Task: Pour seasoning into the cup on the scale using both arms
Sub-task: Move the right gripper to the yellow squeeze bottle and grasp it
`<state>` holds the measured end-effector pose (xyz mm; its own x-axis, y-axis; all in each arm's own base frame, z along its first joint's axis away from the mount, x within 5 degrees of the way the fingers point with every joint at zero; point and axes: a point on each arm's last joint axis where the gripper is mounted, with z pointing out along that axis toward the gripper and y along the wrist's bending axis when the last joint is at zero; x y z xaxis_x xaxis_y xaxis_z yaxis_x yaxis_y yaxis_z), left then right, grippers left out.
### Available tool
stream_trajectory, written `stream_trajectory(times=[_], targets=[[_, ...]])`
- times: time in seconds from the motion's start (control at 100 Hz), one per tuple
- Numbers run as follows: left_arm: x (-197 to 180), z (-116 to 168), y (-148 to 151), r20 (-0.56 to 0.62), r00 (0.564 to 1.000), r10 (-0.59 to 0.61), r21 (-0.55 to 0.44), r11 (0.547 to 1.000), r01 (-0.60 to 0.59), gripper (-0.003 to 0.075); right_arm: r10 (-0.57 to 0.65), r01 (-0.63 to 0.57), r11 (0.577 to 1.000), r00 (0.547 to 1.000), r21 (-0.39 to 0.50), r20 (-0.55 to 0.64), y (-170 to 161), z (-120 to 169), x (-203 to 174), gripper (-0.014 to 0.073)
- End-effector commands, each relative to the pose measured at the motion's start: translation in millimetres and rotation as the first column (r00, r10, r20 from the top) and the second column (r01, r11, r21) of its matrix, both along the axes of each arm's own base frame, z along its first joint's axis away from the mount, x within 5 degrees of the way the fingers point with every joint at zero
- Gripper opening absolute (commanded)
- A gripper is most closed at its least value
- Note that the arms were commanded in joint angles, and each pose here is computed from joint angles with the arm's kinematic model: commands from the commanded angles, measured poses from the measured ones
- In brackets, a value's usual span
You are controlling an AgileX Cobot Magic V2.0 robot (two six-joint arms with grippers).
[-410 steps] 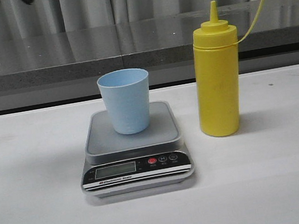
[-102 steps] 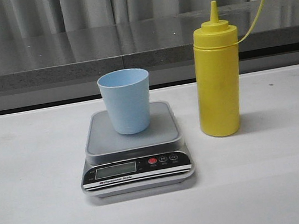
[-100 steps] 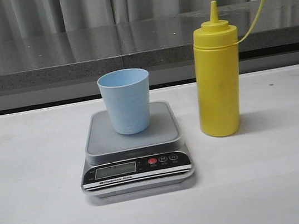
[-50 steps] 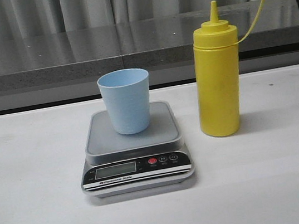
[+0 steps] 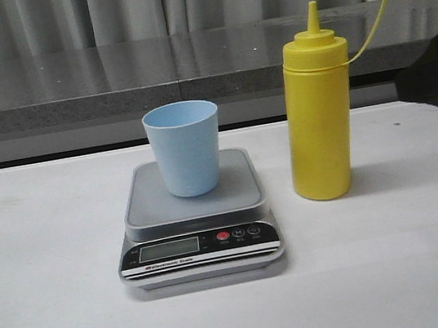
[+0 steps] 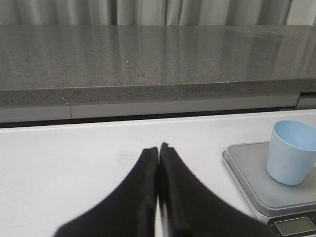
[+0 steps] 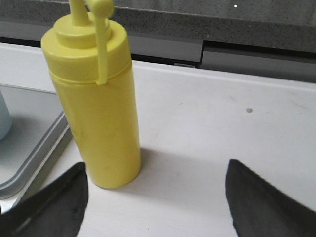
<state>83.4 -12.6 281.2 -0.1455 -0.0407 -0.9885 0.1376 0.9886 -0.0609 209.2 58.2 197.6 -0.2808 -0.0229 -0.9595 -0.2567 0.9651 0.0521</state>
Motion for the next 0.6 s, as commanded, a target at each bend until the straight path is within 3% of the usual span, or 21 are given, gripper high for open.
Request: stream_trajectory(times=[0.0,0.35,0.59], targets=[[1,15,1,0.087,0.996,0.017,-0.029,0.999,-0.014,-0.002,0.015,-0.02,0.999,0.989,0.029,0.149,3,13,7,0.0609],[1,15,1,0.087,0.996,0.017,-0.029,0.999,-0.014,-0.002,0.132,-0.151,0.988,0.935,0.034,0.329,19,-7,23,0.0618],[1,15,1,0.087,0.996,0.017,-0.029,0.999,-0.014,-0.002,0.153,-0.173,0.984,0.941,0.04,0.301,25,-31,36,0.0627]])
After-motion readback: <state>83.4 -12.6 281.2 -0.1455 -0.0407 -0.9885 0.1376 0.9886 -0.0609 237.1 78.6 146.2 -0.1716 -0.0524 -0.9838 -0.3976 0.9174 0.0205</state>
